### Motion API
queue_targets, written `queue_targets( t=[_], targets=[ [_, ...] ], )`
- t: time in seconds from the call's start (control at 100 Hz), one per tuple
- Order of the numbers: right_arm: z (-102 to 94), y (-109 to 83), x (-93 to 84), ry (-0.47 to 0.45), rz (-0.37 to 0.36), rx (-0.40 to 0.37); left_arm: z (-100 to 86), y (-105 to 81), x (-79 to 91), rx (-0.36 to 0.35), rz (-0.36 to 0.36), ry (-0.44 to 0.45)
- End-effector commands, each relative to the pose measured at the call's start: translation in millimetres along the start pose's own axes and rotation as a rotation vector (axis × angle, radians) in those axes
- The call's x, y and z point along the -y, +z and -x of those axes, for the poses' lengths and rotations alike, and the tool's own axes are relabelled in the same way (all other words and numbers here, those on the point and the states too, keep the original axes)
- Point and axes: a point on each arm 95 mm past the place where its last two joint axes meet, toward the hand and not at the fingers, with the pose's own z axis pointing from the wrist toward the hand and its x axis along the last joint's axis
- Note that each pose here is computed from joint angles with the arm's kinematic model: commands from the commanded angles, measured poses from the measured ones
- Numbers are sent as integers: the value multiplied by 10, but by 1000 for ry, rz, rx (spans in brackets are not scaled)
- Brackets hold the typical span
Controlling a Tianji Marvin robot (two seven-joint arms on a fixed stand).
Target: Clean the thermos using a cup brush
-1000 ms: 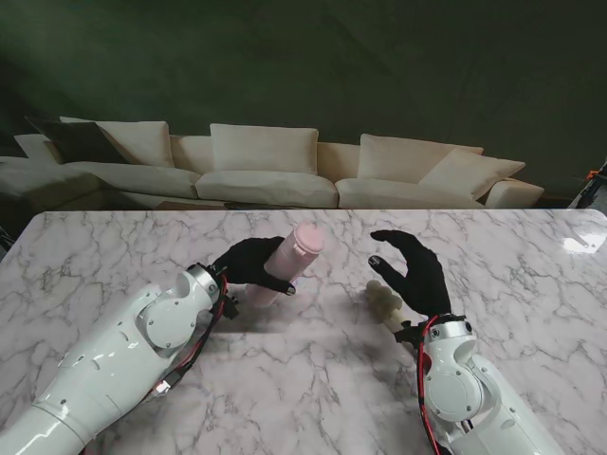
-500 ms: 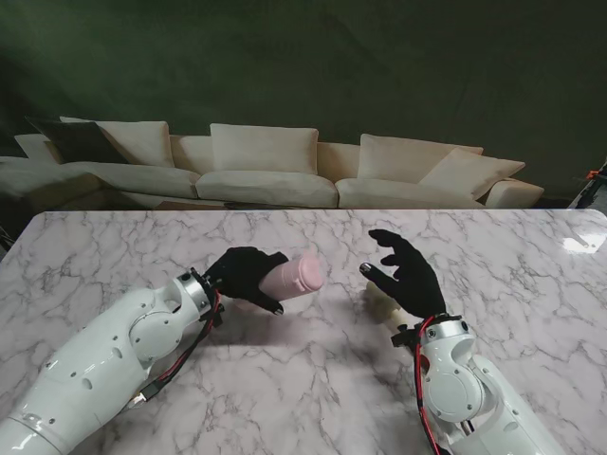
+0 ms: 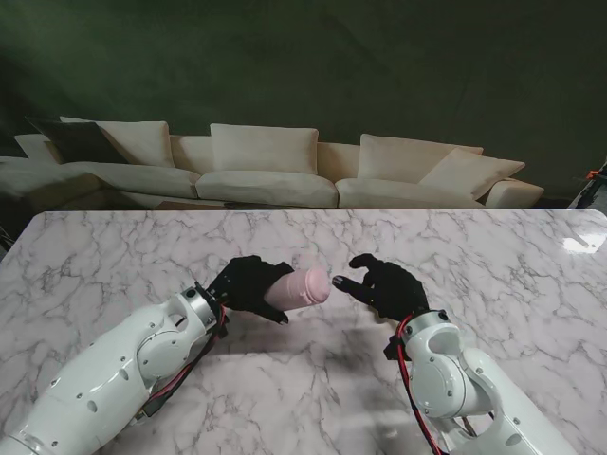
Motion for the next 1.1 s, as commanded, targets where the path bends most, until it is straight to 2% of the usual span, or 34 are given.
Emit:
queue_targets(
  t=[0.0, 0.17, 0.37, 0.68, 0.84, 1.09],
  targets=[
    [-103, 60, -16, 25, 16, -18, -40, 15, 29, -12, 0, 5],
    [-264, 161, 31, 10, -35, -26, -56, 15, 38, -19, 10, 6],
    [-371, 249, 95, 20, -51, -44, -52, 35, 69, -23, 21, 3],
    [-455, 271, 171, 84, -75, -47, -21, 94, 114, -25, 44, -2],
    [-464, 261, 196, 76, -134, -62, -3, 116, 125, -21, 43, -9],
    [-498, 288, 234, 120, -129, -97, 10, 133, 91, -10, 49, -30]
  ],
)
